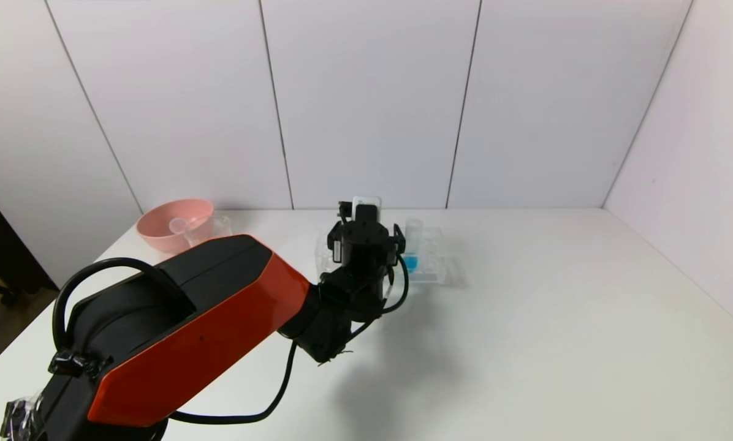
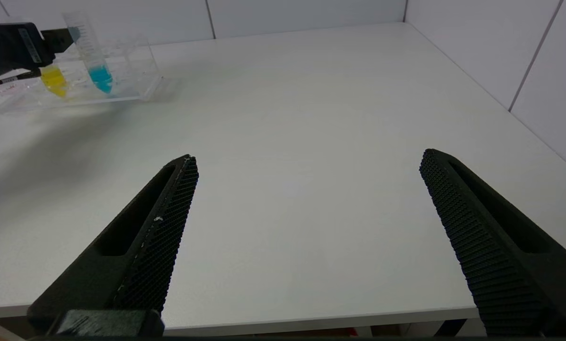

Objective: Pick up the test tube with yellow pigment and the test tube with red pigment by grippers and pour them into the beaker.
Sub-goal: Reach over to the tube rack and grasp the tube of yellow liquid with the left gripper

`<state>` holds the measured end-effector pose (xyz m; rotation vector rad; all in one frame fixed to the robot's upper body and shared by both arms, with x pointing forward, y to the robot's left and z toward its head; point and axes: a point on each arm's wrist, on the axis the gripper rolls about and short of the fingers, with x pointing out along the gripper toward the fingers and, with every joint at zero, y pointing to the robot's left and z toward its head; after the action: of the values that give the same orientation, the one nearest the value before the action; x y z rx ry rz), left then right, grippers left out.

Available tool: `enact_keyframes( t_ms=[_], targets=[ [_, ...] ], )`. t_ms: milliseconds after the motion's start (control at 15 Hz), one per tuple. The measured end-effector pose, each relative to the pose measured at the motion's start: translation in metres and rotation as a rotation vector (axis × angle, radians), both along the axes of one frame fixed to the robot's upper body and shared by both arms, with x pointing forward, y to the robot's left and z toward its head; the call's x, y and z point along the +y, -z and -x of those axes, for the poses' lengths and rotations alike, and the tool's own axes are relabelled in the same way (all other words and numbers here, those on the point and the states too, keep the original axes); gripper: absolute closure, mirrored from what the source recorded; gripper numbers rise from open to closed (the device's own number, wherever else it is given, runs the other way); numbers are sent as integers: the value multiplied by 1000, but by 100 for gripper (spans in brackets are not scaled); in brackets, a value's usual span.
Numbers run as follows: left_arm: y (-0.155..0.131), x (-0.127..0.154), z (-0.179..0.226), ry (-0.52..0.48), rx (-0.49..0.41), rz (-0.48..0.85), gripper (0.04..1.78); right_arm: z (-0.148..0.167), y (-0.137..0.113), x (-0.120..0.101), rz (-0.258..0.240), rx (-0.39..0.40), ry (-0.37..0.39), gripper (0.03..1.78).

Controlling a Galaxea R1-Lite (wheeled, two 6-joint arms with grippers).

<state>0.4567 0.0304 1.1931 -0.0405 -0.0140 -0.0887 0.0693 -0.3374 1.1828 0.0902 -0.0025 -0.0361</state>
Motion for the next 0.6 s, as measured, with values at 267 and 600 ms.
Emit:
enact_keyframes(
  t_ms=[267, 600],
  targets=[
    [2, 0, -1, -2, -1, 2, 14, 0, 0, 0, 0, 0, 0, 10],
    [1, -1, -3, -2, -6, 5, 79, 0, 0, 0, 0, 0, 0, 10]
  ],
)
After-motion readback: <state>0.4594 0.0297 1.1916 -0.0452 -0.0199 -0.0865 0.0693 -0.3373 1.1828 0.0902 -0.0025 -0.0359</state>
